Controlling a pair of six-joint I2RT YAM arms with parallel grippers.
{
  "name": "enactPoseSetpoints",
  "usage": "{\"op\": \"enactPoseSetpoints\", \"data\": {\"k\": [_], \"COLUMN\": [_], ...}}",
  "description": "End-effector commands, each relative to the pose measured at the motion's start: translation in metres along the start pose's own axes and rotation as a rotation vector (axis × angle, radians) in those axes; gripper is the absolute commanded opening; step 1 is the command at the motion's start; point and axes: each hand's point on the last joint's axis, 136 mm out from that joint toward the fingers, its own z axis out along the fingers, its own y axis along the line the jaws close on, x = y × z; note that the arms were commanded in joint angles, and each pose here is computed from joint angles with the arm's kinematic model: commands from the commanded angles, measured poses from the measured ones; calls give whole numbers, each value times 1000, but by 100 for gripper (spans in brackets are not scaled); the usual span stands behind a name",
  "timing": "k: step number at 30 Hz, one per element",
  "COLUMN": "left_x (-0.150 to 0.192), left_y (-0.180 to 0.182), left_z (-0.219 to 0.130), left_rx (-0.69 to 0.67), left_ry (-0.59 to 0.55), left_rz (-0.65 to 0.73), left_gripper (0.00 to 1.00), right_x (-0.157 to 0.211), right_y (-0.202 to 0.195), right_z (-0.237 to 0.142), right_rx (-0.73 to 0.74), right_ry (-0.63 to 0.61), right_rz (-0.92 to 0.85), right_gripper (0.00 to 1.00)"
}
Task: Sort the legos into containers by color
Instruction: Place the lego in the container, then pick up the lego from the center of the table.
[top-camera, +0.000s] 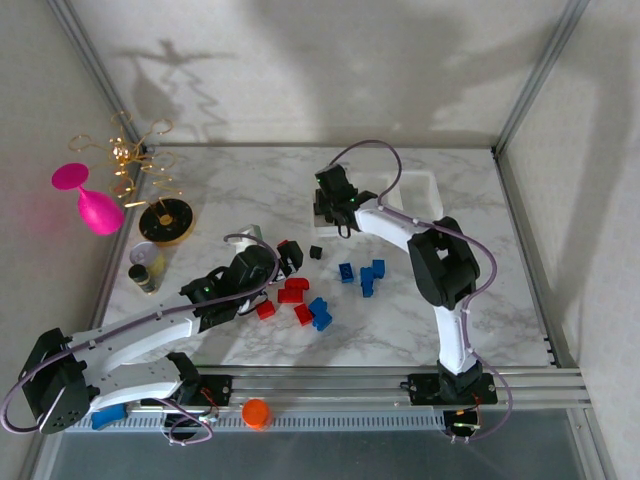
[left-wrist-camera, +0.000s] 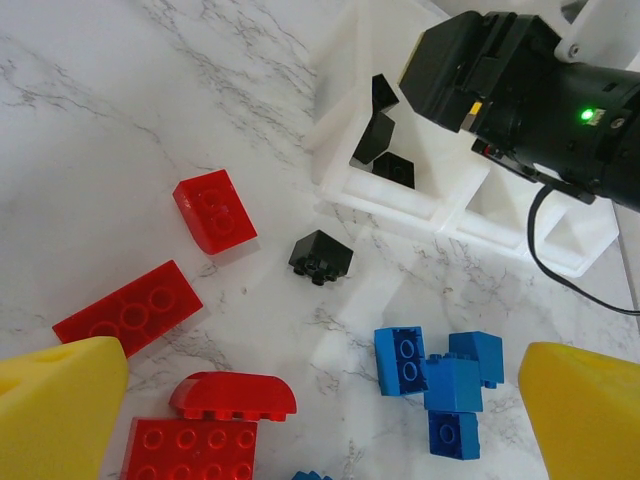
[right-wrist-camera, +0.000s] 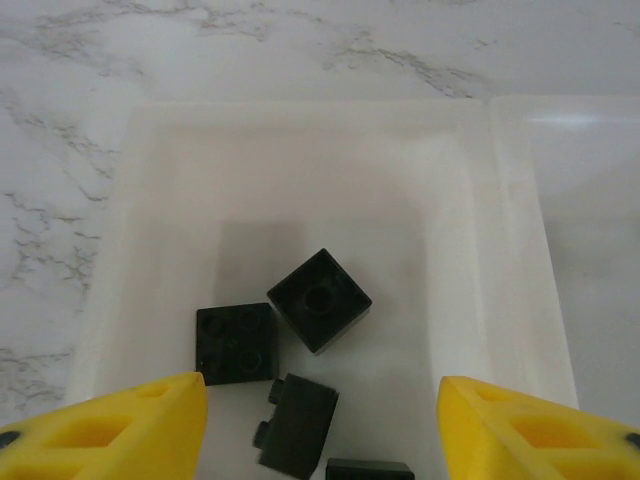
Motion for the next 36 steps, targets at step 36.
{"op": "enactPoseSetpoints", "data": {"k": [36], "left_x": [-3], "left_y": [51], "left_z": [-41], "left_rx": [-7], "left_ry": [-75], "left_rz": [-134], "left_gripper": [100], "right_x": [121], "right_y": [60], "right_z": [-56], "right_rx": [-60], "right_ry": [139], "right_rz": [95], "right_gripper": [70]}}
